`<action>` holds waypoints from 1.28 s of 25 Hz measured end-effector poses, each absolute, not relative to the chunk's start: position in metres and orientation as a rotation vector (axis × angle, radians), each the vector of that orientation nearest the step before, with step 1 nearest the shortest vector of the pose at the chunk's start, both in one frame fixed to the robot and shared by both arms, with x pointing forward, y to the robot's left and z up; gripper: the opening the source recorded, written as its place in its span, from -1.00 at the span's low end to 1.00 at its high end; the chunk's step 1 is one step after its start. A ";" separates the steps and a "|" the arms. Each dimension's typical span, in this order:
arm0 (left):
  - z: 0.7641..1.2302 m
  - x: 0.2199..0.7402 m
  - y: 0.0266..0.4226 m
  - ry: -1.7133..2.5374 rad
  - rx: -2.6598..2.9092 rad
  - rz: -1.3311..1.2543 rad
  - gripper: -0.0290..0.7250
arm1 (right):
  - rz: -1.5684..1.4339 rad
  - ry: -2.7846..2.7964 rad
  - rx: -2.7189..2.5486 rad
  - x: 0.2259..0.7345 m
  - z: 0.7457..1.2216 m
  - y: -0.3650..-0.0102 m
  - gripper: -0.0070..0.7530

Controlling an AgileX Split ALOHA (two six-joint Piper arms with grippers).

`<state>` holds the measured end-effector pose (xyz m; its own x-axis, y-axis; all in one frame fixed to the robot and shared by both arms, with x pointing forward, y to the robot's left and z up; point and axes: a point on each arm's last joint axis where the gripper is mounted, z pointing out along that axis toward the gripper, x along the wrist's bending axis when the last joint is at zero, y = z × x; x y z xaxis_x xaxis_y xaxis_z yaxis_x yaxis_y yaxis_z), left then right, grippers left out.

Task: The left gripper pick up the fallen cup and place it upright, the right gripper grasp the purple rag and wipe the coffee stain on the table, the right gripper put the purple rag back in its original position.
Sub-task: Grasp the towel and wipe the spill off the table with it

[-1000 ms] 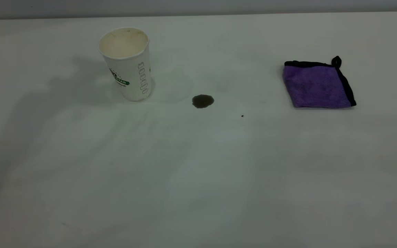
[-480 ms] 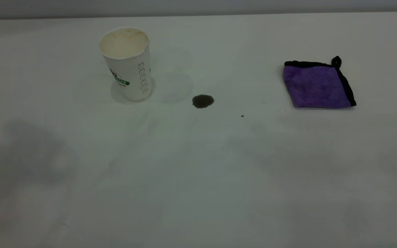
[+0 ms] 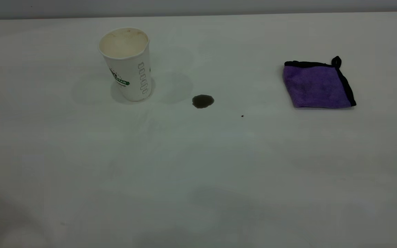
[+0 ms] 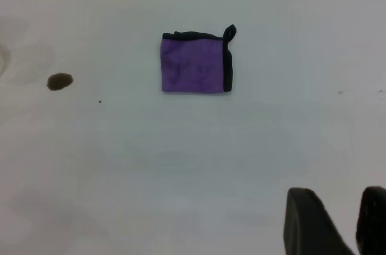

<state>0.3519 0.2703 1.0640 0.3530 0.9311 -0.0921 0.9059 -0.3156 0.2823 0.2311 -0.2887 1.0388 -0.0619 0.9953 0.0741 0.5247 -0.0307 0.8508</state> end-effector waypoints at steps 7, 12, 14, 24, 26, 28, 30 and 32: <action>1.030 0.301 0.280 1.619 2.262 0.250 0.18 | 0.999 1.644 1.611 0.231 1.039 -0.289 -0.35; 1.031 0.282 0.289 1.647 2.160 0.411 0.18 | 0.999 1.644 1.611 0.231 1.039 -0.289 -0.35; 1.033 0.276 0.292 1.643 2.123 0.463 0.18 | 0.999 1.644 1.611 0.231 1.039 -0.289 -0.35; 1.038 0.245 0.297 1.572 1.929 0.656 0.18 | 0.999 1.644 1.611 0.231 1.039 -0.289 -0.35; 1.038 0.237 0.298 1.588 1.859 0.719 0.18 | 0.999 1.644 1.611 0.231 1.039 -0.289 -0.35; 1.037 0.229 0.298 1.602 1.791 0.781 0.18 | 0.997 1.644 1.611 0.231 1.039 -0.289 -0.35; 1.036 0.223 0.297 1.606 1.746 0.823 0.18 | 0.997 1.644 1.611 0.231 1.039 -0.289 -0.35; 1.036 0.222 0.297 1.614 1.736 0.830 0.18 | 0.999 1.644 1.611 0.231 1.039 -0.289 -0.35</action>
<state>0.2217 0.2971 1.0360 0.0561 0.9978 0.0344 0.6083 -0.0615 0.7913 0.2311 -0.2887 1.0388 -0.0619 0.9953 0.0742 0.5247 -0.0307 0.8508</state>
